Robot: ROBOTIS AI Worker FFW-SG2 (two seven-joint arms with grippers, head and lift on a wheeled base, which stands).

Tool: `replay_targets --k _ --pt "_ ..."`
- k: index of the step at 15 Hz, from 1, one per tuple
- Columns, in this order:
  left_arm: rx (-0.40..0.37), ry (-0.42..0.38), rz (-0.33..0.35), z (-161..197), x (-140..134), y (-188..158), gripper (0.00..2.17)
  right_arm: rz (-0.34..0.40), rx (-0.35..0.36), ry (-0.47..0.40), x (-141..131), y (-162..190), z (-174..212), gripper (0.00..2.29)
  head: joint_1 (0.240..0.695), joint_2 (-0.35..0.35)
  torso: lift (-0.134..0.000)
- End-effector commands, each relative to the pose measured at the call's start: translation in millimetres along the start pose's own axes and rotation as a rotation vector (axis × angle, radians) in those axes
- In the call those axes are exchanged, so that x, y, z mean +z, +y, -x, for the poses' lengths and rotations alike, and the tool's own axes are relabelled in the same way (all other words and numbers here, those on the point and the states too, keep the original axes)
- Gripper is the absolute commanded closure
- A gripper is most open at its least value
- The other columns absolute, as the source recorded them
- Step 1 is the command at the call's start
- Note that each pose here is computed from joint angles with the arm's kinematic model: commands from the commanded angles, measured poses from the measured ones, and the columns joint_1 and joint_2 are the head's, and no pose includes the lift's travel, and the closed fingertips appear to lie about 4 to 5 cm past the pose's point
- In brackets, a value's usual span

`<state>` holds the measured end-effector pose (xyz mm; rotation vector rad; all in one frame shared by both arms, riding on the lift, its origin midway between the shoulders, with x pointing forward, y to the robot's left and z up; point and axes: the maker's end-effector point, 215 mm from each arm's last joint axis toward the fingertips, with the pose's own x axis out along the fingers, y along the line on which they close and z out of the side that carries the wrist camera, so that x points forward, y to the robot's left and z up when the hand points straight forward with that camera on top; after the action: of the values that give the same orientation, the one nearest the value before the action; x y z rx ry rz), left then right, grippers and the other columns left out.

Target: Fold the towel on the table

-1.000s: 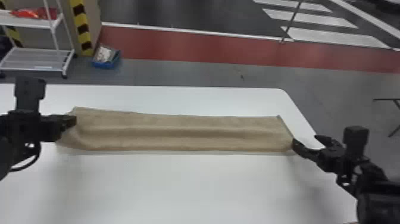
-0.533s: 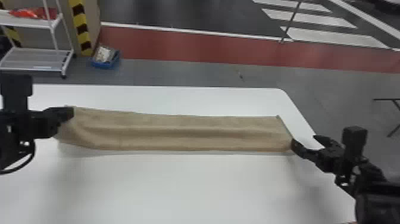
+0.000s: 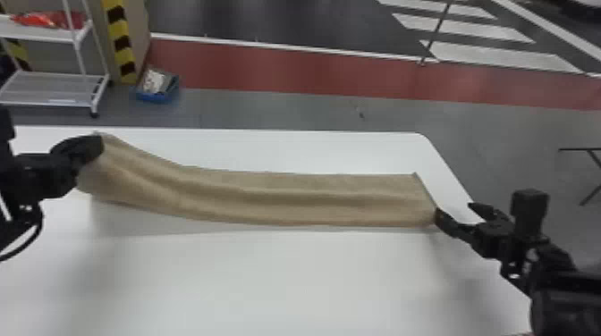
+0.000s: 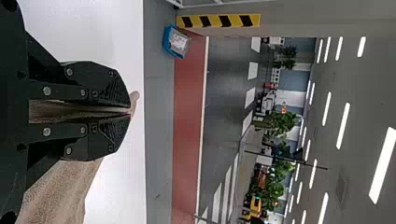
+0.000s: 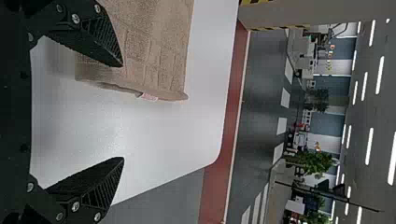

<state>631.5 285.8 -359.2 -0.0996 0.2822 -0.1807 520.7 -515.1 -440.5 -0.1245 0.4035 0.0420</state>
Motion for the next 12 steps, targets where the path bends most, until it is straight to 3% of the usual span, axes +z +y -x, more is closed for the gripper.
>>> replay_targets --k 1,4,8,11,12 --pt "0.034 -0.042 0.003 -1.3 1.9 14.4 1.00 -0.002 0.000 0.002 -0.1 -0.1 0.1 0.19 0.695 -0.215 -0.128" --pt "0.017 -0.070 0.032 3.5 3.0 18.5 1.00 0.000 0.002 0.011 -1.0 1.5 -0.4 0.19 0.695 -0.201 -0.128" --pt "0.032 -0.005 -0.031 -8.0 -23.1 12.8 1.00 0.001 0.008 0.010 5.1 6.3 -0.5 0.19 0.695 -0.196 -0.128" --pt "0.053 0.007 -0.084 -12.1 -25.7 11.0 1.00 -0.003 0.004 -0.004 12.6 3.2 6.3 0.19 0.695 -0.196 -0.128" --pt "0.078 0.013 -0.109 -13.5 -28.1 15.4 0.91 -0.003 0.005 -0.003 14.7 4.1 6.7 0.19 0.695 -0.198 -0.128"
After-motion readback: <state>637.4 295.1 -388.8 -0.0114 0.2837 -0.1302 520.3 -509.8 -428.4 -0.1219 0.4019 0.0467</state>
